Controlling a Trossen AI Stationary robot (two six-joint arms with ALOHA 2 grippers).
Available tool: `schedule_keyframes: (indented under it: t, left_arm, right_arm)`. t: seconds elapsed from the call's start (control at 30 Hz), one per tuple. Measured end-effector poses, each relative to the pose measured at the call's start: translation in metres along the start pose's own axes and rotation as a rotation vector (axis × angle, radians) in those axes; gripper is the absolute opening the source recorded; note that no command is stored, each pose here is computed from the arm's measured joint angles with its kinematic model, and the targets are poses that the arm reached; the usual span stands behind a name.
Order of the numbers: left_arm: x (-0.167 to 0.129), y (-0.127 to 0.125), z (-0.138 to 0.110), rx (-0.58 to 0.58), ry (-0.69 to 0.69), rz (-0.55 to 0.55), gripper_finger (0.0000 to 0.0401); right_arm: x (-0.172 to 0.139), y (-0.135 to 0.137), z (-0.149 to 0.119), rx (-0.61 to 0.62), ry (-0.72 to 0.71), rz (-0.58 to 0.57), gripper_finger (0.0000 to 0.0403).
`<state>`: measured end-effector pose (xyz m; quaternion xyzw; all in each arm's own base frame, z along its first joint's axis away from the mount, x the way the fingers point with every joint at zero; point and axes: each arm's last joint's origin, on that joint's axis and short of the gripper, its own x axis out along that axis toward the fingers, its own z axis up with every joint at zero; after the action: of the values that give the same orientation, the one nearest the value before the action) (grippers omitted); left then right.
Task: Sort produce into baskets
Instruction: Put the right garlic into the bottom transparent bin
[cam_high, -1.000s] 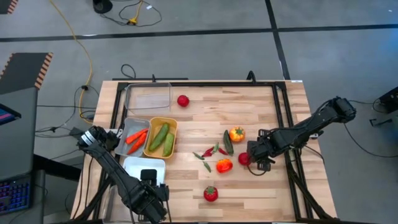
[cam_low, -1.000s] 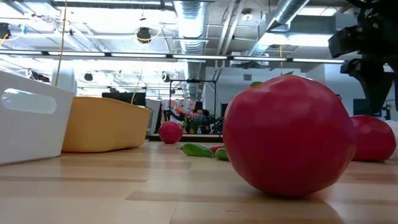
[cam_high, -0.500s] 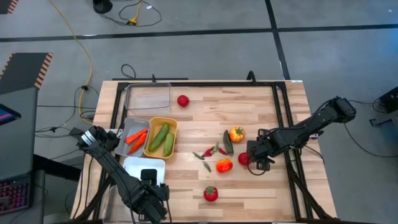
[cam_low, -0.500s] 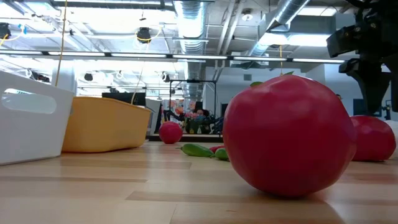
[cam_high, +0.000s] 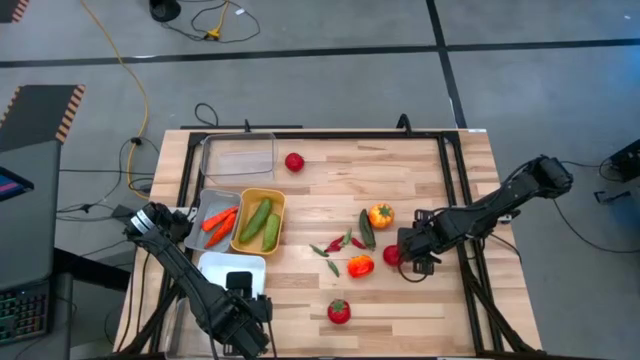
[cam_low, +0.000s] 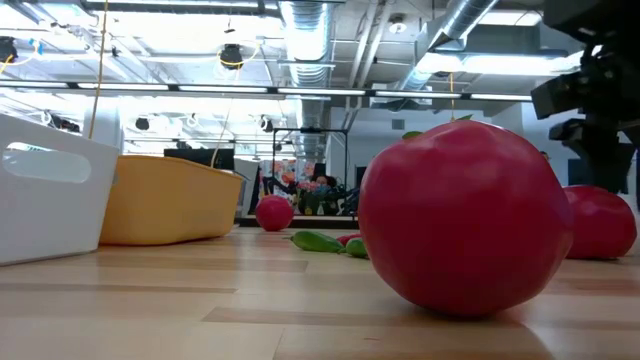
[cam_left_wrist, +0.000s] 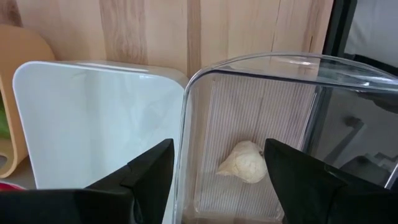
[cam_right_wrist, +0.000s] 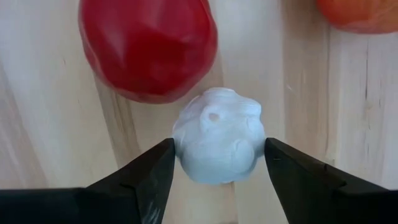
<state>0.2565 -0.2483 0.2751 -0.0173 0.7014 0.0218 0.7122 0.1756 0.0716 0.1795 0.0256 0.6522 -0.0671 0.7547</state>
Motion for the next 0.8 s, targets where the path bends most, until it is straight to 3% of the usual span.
schedule_keyframes:
  t: [0.37,0.67,0.8]
  left_arm:
    - [0.0,0.0007,0.0007,0.017,-0.017,0.017,0.0238]
    - [-0.0001,0.0028,0.0002,0.067,-0.03,0.057,0.0238]
    - [-0.0003,0.0073,-0.0027,0.082,-0.014,0.119,0.0238]
  right_arm:
    - [0.0026,0.0001,-0.0005,0.002,-0.008,0.008,0.0267]
    - [0.0027,0.0002,-0.0008,0.002,-0.004,0.013,0.0187]
    - [0.0027,0.0004,-0.0006,0.002,-0.004,0.015,0.0173]
